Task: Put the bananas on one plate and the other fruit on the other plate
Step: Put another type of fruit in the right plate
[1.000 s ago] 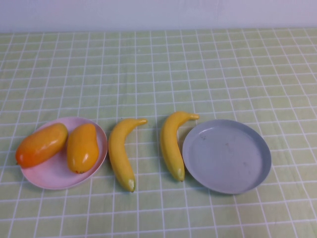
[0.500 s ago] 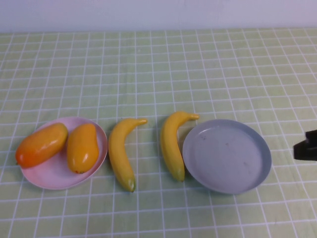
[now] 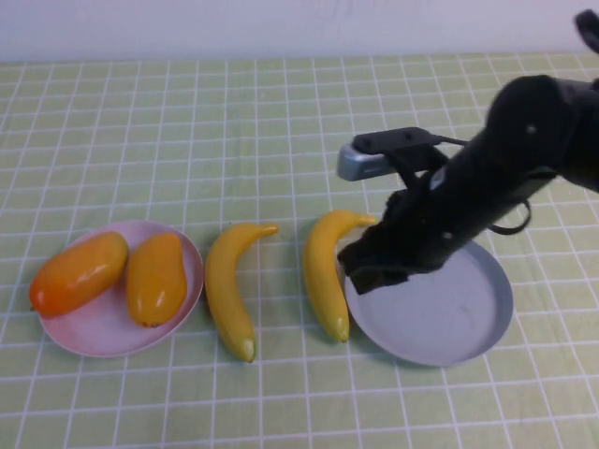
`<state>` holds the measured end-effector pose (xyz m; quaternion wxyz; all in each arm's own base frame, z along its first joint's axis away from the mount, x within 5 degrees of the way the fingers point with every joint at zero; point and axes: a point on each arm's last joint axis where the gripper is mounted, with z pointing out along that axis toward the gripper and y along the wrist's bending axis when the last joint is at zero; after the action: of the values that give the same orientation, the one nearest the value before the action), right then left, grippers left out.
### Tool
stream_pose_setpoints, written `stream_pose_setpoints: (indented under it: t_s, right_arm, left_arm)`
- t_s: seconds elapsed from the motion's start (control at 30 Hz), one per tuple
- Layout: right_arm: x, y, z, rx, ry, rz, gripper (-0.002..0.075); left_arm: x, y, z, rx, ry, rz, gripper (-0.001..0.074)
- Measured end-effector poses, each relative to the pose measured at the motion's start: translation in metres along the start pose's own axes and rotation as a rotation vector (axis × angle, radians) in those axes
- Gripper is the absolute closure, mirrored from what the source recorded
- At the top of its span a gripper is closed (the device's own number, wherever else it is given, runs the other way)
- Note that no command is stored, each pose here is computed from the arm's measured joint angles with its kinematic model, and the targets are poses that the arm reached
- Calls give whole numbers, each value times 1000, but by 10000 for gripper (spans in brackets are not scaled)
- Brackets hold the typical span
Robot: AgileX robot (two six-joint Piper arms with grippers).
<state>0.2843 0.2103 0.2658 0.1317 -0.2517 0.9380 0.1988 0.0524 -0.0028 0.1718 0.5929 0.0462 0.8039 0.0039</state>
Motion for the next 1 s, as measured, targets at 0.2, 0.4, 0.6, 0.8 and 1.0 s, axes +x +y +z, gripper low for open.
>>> stream_pose_setpoints:
  t_s: [0.2,0.4,0.6,0.8,1.0]
  right_arm:
    - [-42,8,35,0,14,-2,389]
    - [-70,0,63,53,45,53,298]
    - [-80,-7,88,69,100,100,288]
    - [-81,-13,107,77,117,114,295]
    - [-87,-12,110,77,47,160,417]
  left_arm:
    - [0,0,0,0,0,0,736]
    - [0,0,0,0,0,0,736]
    - [0,0,0,0,0,0,736]
    - [0,0,0,0,0,0,736]
    - [0,0,0,0,0,0,736]
